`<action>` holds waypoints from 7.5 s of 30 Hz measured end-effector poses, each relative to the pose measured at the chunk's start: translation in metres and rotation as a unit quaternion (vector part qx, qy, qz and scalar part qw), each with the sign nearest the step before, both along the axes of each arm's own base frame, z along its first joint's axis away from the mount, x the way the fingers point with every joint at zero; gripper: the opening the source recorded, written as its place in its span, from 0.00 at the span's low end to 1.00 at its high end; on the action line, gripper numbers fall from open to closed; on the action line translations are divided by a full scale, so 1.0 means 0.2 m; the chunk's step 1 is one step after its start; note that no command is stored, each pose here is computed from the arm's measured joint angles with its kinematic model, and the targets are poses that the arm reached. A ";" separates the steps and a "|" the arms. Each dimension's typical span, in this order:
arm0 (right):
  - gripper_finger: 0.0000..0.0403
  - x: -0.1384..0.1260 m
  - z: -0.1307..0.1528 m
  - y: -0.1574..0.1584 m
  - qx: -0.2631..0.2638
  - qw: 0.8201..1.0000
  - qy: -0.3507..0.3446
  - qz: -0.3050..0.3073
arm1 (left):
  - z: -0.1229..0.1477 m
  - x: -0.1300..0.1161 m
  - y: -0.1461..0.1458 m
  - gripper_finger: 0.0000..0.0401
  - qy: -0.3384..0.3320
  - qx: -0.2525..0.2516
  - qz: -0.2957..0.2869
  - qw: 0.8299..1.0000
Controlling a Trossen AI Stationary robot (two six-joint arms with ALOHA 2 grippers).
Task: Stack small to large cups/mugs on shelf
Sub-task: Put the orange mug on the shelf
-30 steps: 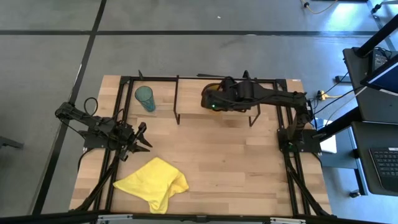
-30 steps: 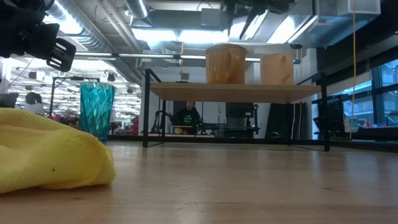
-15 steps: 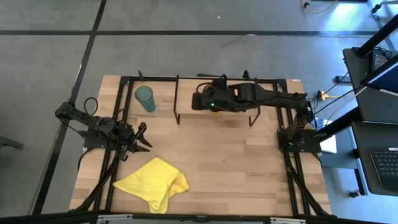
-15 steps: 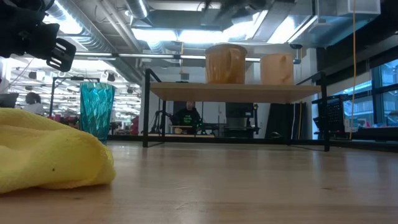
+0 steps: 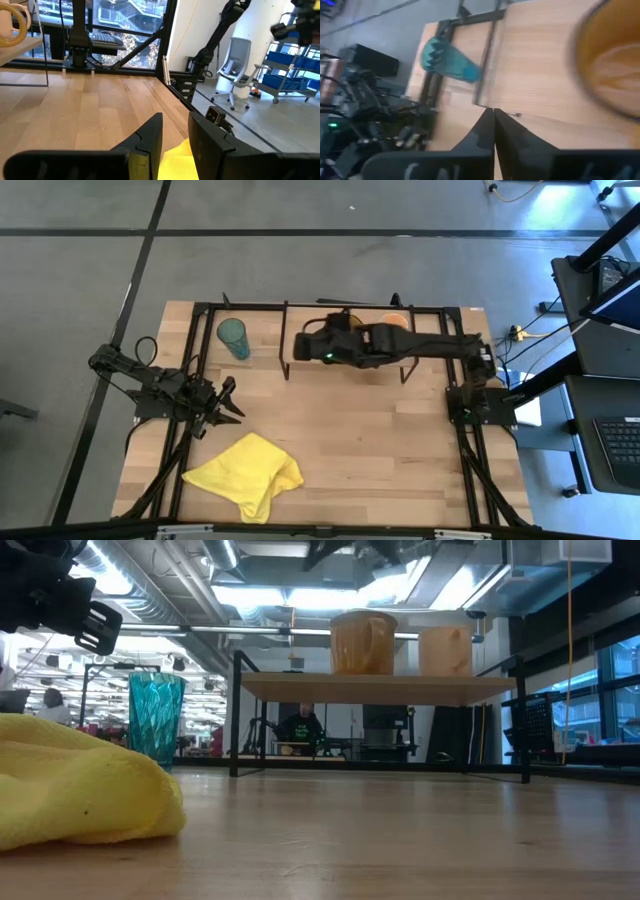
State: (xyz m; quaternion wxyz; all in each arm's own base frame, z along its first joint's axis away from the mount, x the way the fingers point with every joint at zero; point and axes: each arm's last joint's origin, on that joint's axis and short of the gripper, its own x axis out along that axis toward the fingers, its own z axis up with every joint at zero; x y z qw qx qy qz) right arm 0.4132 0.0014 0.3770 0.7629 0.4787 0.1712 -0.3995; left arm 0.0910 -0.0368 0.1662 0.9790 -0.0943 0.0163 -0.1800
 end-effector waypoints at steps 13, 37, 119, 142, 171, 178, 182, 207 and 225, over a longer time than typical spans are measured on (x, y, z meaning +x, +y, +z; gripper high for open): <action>0.01 0.16 -0.14 0.15 -0.032 0.998 -0.043 -0.018 | 0.00 0.00 0.00 0.22 0.000 0.000 0.000 1.000; 0.00 -0.02 -0.33 0.68 -0.010 0.979 -0.081 -0.185 | 0.00 0.00 0.00 0.22 0.000 0.000 0.000 1.000; 0.02 -0.10 0.01 0.18 -0.087 0.936 0.258 0.225 | 0.00 0.00 0.00 0.22 -0.001 -0.001 0.000 1.000; 0.02 -0.13 -0.02 -0.07 -0.100 0.876 0.348 0.318 | 0.00 0.00 0.00 0.22 -0.001 0.000 0.000 1.000; 0.02 -0.13 -0.02 -0.20 -0.073 0.882 0.345 0.312 | 0.00 0.00 0.00 0.22 -0.001 0.000 0.000 1.000; 0.03 -0.13 -0.02 -0.20 -0.077 0.876 0.346 0.326 | 0.00 0.00 0.00 0.22 -0.001 0.000 0.000 1.000; 0.05 -0.13 -0.02 -0.20 -0.085 0.872 0.350 0.333 | 0.00 0.00 0.00 0.22 -0.001 0.000 0.000 1.000; 0.22 -0.21 0.03 -0.48 -0.150 0.864 0.397 0.272 | 0.00 0.00 0.00 0.22 -0.001 0.000 0.000 1.000; 0.34 -0.35 0.08 -0.82 -0.139 0.829 0.344 0.418 | 0.00 0.00 0.00 0.22 -0.001 0.000 0.000 1.000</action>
